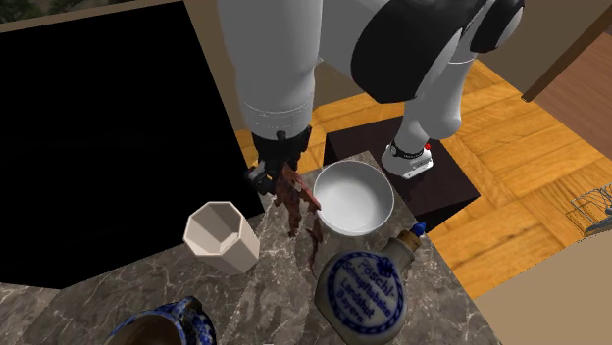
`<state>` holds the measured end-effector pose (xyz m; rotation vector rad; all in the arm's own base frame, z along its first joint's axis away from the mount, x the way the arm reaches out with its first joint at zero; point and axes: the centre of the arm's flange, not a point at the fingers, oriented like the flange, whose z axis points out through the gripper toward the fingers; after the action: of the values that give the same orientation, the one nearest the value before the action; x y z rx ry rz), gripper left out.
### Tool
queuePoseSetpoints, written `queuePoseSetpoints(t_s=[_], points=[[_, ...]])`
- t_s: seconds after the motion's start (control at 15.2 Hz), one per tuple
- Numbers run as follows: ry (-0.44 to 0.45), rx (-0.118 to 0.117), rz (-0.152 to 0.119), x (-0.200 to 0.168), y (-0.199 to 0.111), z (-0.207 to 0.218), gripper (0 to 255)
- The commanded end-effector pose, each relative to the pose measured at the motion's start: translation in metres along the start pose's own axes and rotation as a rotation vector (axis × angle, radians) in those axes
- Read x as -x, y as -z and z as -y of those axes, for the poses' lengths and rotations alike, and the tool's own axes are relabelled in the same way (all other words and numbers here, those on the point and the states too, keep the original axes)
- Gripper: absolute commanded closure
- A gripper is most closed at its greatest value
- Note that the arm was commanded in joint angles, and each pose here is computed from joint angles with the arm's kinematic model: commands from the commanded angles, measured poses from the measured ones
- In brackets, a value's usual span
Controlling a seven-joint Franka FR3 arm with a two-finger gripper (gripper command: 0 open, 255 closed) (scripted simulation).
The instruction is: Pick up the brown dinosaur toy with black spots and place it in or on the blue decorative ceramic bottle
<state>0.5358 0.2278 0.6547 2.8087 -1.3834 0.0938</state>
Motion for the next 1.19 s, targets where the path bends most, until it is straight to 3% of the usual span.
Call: queuePoseSetpoints(t_s=[0.0, 0.86, 1.12], points=[[0.000, 0.000, 0.000, 0.000, 0.012, 0.000, 255], [0.000, 0.000, 0.000, -0.003, 0.080, 0.001, 255], [0.000, 0.000, 0.000, 0.049, 0.084, 0.006, 255]])
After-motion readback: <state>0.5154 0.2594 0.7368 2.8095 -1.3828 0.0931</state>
